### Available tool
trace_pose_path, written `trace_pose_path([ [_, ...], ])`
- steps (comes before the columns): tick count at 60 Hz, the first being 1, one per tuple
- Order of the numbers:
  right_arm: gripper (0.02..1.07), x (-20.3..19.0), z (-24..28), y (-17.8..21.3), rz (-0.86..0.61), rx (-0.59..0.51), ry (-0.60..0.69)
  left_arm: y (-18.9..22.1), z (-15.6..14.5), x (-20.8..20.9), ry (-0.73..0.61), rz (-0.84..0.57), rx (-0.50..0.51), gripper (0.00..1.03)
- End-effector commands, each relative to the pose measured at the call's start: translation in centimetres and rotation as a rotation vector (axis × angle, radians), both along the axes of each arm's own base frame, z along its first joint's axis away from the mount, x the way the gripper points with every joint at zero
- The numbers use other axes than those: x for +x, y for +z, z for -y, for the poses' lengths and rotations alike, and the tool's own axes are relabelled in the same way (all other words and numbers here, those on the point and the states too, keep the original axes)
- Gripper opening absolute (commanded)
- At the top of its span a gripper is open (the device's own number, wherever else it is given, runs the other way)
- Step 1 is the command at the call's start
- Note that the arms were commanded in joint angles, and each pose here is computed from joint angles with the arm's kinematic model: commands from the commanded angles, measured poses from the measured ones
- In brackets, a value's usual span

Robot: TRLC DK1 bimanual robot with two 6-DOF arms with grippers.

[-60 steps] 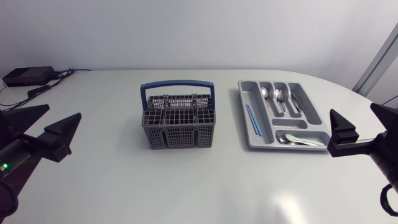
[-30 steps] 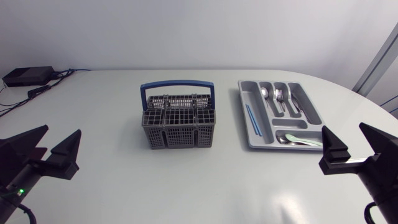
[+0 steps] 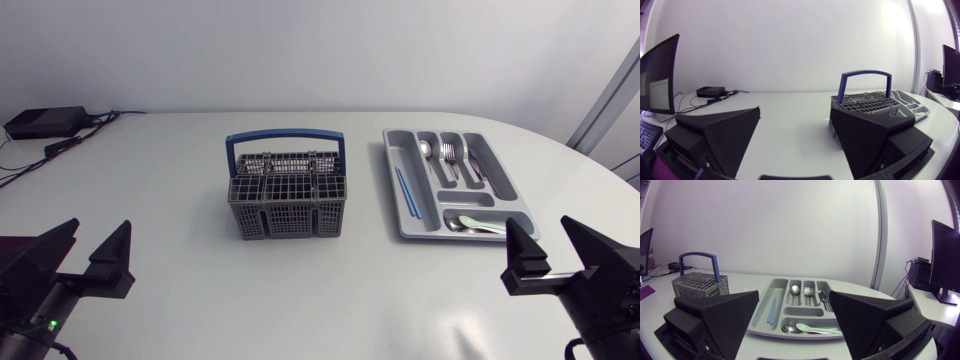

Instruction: Unload the cutlery basket into the drawer organizer.

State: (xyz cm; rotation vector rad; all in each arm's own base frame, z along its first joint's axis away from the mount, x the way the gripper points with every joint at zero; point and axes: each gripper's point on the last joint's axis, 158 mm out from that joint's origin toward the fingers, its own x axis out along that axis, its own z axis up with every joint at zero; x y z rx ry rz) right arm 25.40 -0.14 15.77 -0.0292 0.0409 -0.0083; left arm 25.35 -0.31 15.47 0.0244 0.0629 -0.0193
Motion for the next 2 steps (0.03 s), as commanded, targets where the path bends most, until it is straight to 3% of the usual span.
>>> trace_pose_path([
  [1,1.03,0.04,0.05,-0.86,-0.016,0.029,-0.003,-0.45,0.01,0.06,0.003,0.002,-0.025,0.99],
  [2,1.03,0.04,0.05,-0.86,-0.016,0.029,-0.003,-0.45,0.01,0.06,0.003,0.002,-0.025,0.99],
])
